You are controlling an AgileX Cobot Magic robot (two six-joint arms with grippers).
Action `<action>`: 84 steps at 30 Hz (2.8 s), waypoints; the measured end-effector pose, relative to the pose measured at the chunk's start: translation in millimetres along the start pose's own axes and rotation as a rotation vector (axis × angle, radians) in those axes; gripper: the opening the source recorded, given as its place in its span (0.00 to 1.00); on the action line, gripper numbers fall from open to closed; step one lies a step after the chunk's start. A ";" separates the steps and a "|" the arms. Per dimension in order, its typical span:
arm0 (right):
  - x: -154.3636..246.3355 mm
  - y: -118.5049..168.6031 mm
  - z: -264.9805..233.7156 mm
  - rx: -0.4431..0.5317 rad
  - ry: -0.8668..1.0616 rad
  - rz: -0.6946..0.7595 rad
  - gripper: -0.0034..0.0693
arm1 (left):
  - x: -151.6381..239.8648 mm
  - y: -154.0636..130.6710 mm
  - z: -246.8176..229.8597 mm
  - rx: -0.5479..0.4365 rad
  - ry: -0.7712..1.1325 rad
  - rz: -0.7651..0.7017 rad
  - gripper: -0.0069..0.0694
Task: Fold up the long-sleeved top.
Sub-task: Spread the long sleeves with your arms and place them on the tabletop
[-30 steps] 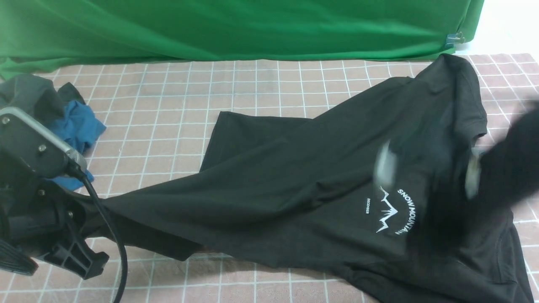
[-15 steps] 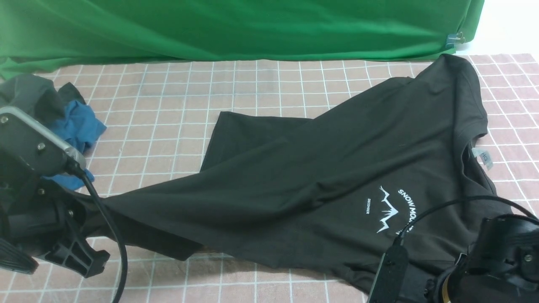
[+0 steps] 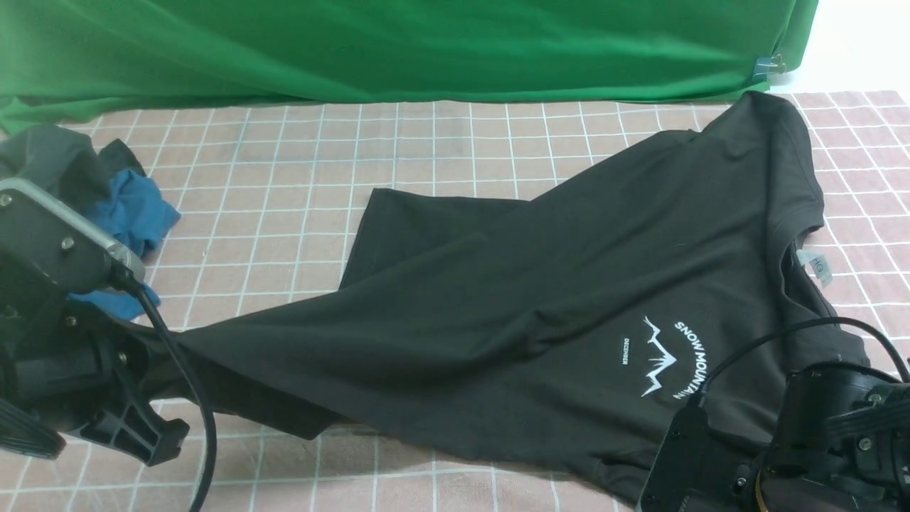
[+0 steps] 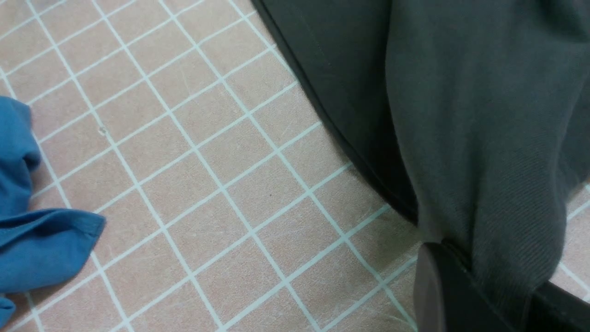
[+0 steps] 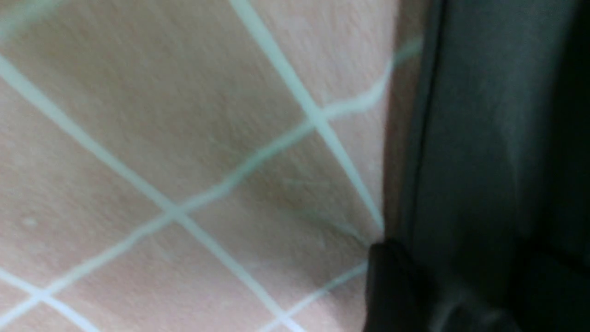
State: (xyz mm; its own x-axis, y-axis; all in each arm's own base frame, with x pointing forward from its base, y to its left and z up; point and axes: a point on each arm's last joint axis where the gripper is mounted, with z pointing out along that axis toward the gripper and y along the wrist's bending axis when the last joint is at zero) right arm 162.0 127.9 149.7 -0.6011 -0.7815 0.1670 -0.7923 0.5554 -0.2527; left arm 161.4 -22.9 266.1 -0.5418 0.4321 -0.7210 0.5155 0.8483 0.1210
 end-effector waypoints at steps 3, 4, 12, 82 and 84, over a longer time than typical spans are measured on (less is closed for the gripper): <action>1.3 -1.1 0.7 0.015 0.013 -0.010 0.53 | -0.1 -0.1 0.0 0.001 -0.001 -0.002 0.12; 2.0 -1.4 1.7 0.020 0.026 -0.017 0.49 | -0.2 -0.1 0.0 0.001 -0.002 -0.003 0.12; 8.8 -2.0 -18.0 -0.039 0.092 0.018 0.13 | 0.0 -0.4 0.0 0.004 0.000 -0.003 0.12; -89.5 -42.6 -4.4 -0.321 -0.351 0.398 0.79 | -0.8 0.7 0.0 -0.008 -0.008 -0.004 0.12; -89.8 -43.1 -2.9 -0.310 -0.346 0.385 0.67 | -0.8 0.7 0.0 -0.008 -0.008 -0.004 0.12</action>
State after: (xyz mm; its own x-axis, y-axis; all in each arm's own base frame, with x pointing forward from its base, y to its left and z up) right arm 249.8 175.0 148.4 -0.8231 -0.5261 -0.2139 -0.5494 0.8330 0.0653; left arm 162.2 -22.6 266.8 -0.5383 0.4260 -0.7271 0.5078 0.8526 0.1236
